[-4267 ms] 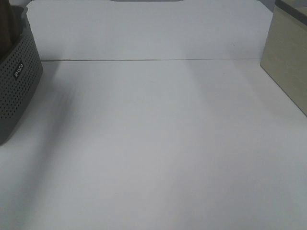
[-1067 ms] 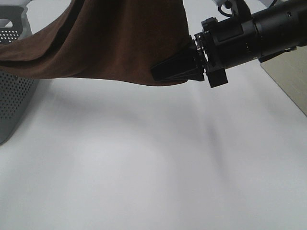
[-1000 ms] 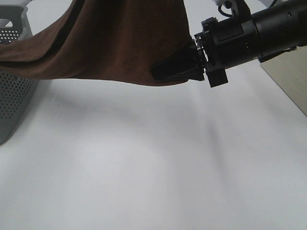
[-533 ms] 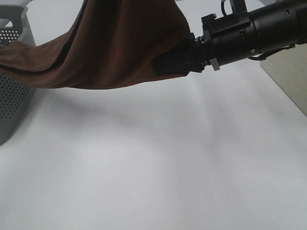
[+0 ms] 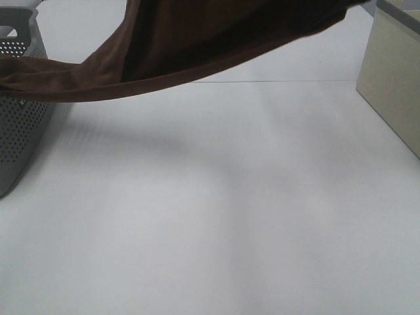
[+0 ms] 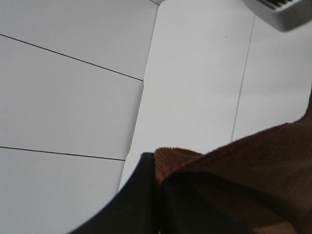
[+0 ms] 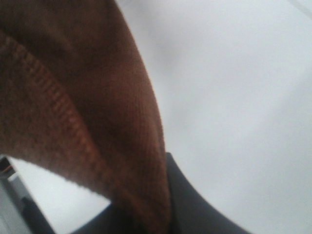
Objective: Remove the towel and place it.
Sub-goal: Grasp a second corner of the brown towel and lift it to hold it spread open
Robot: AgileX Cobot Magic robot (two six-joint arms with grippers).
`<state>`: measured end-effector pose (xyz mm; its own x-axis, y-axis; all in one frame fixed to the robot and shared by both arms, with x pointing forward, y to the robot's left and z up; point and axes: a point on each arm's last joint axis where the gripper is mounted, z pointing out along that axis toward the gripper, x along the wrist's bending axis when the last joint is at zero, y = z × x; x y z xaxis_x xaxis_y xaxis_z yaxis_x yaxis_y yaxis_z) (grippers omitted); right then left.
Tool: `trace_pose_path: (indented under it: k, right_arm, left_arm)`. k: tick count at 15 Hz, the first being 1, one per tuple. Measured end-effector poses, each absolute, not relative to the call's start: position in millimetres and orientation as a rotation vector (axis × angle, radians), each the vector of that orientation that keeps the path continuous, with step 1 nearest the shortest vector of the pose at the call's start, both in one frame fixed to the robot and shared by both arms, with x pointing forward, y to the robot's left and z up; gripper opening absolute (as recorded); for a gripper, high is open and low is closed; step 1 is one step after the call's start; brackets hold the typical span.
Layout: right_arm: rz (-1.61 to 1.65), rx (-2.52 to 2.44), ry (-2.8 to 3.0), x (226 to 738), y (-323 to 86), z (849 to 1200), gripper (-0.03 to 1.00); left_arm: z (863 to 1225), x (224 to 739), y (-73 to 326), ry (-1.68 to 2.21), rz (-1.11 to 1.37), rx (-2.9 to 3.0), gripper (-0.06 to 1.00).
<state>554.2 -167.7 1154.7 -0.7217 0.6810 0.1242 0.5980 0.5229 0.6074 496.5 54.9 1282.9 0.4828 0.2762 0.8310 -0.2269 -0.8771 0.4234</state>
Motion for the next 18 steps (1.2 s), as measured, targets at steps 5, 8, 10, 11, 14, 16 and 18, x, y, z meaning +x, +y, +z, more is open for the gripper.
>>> trace_pose_path:
  k: [5,8,10,11,14,16,18]
  right_arm:
    - [0.889,0.934,2.24,558.3,-189.4,1246.3,0.01]
    - [0.977,0.861,2.034,569.4,-189.6,1268.5,0.01]
    - [1.036,0.812,1.888,579.6,-188.8,1278.0,0.01]
    - [1.053,0.79,1.825,585.2,-188.5,1280.7,0.01]
    - [1.112,0.717,1.632,598.5,-187.5,1291.0,0.01]
    - [1.162,0.668,1.499,605.1,-186.8,1298.6,0.01]
    - [1.193,0.636,1.408,609.5,-186.3,1303.0,0.01]
  left_arm:
    - [1283.6,542.0,76.6,0.13,1.506,2.121,0.0]
    - [1282.2,563.9,89.3,0.179,1.537,2.054,0.0]
    - [1282.9,582.2,101.5,0.203,1.592,1.976,0.0]
    - [1285.1,590.3,105.2,0.193,1.636,1.909,0.0]
    - [1291.2,611.3,110.4,0.129,1.749,1.667,0.0]
    - [1290.4,620.9,108.6,0.09,1.781,1.544,0.0]
    - [1285.5,630.1,110.3,0.078,1.8,1.506,0.0]
